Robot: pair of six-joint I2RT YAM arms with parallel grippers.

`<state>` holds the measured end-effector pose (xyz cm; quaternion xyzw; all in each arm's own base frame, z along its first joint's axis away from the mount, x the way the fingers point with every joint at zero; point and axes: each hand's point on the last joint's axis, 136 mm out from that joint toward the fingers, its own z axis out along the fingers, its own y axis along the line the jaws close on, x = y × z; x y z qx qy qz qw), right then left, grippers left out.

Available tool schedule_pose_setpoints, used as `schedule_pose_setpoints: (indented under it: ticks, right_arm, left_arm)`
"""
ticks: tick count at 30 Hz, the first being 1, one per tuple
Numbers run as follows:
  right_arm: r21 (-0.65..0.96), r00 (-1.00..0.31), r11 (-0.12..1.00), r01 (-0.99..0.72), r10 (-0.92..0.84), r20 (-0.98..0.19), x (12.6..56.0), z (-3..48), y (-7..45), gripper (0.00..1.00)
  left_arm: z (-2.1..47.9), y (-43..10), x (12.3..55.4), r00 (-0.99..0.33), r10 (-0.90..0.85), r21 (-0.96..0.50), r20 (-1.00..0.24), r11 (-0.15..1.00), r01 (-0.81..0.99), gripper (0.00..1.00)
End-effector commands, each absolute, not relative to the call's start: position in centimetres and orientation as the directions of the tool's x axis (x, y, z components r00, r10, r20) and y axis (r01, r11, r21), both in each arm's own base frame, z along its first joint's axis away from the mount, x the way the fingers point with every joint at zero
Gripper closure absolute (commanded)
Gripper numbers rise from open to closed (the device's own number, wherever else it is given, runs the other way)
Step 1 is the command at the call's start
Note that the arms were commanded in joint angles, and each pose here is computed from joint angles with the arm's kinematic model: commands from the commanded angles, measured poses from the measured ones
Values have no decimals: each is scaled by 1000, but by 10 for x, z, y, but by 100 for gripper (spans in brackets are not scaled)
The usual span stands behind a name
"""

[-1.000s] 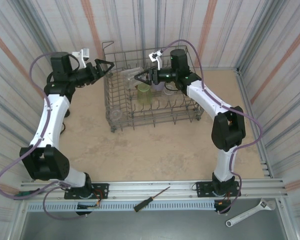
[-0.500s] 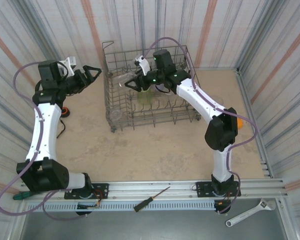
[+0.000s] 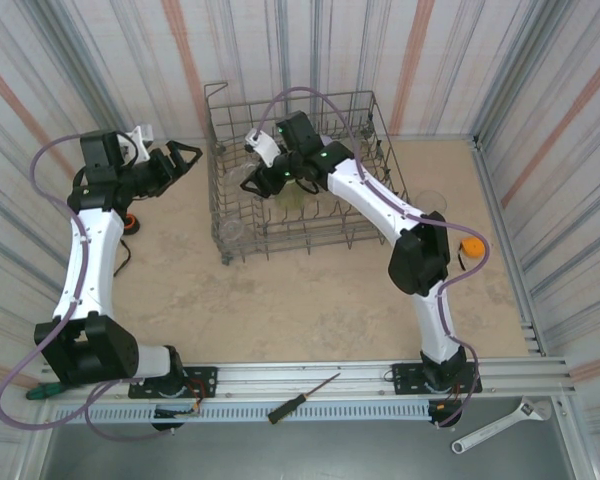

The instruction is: Load the cups into the dish rack

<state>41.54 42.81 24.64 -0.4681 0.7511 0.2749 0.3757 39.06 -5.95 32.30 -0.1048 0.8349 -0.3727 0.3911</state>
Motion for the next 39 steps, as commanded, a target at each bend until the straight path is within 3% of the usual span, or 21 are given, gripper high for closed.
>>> schedule_pose_setpoints:
  ticks: [1, 39]
  right_arm:
    - [-3, -230, 399, -917, -534, -814, 418, 247, 434, 54]
    - [-116, -188, 362, -925, -700, -689, 421, 172, 468, 54]
  left_arm:
    - [328, -56, 385, -653, -455, -685, -605, 716, 136, 1]
    - [312, -53, 379, -680, -452, -707, -577, 693, 139, 1]
